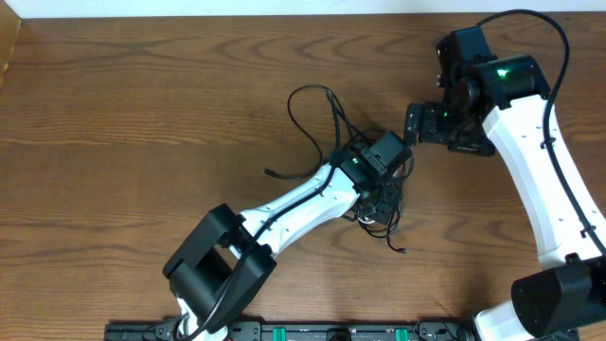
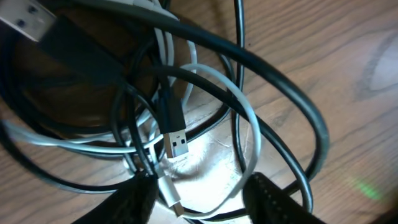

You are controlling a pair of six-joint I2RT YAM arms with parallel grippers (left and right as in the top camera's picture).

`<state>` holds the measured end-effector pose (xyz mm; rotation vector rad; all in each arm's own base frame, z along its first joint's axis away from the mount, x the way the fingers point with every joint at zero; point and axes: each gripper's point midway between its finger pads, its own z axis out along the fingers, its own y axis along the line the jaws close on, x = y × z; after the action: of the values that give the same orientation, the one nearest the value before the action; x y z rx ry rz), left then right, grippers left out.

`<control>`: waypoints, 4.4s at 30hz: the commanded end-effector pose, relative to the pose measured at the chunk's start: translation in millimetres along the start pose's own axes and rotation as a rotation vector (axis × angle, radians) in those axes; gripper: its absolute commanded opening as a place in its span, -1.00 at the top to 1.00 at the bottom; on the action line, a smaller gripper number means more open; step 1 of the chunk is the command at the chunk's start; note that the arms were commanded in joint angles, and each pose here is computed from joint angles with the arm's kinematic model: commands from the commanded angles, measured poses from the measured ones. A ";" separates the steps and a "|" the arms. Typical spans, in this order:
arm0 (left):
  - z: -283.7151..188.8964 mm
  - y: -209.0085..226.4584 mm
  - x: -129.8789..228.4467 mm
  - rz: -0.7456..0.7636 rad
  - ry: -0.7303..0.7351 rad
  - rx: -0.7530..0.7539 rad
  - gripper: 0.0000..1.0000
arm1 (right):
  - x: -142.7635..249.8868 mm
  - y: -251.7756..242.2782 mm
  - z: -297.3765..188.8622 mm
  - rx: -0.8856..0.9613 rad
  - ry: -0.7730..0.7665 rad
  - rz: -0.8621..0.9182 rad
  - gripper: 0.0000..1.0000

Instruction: Untangle cables

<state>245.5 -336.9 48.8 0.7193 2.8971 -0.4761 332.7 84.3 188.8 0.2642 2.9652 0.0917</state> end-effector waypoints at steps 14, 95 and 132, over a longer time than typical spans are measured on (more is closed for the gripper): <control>-14.6 -14.7 -9.5 0.010 -0.031 0.064 0.85 | 3.6 2.7 -3.1 -0.016 0.001 -0.018 -0.99; -294.7 165.1 -26.3 -0.817 -0.594 0.289 0.85 | 58.7 100.8 16.6 -0.450 0.140 -0.173 -0.86; -253.4 251.8 60.8 -0.992 -0.364 -0.353 0.84 | 163.5 203.1 96.6 -0.374 0.068 -0.155 -0.01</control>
<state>303.5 -17.2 210.2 -0.8507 2.6279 -0.1356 215.5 327.3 91.6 -0.1153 2.9497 0.7132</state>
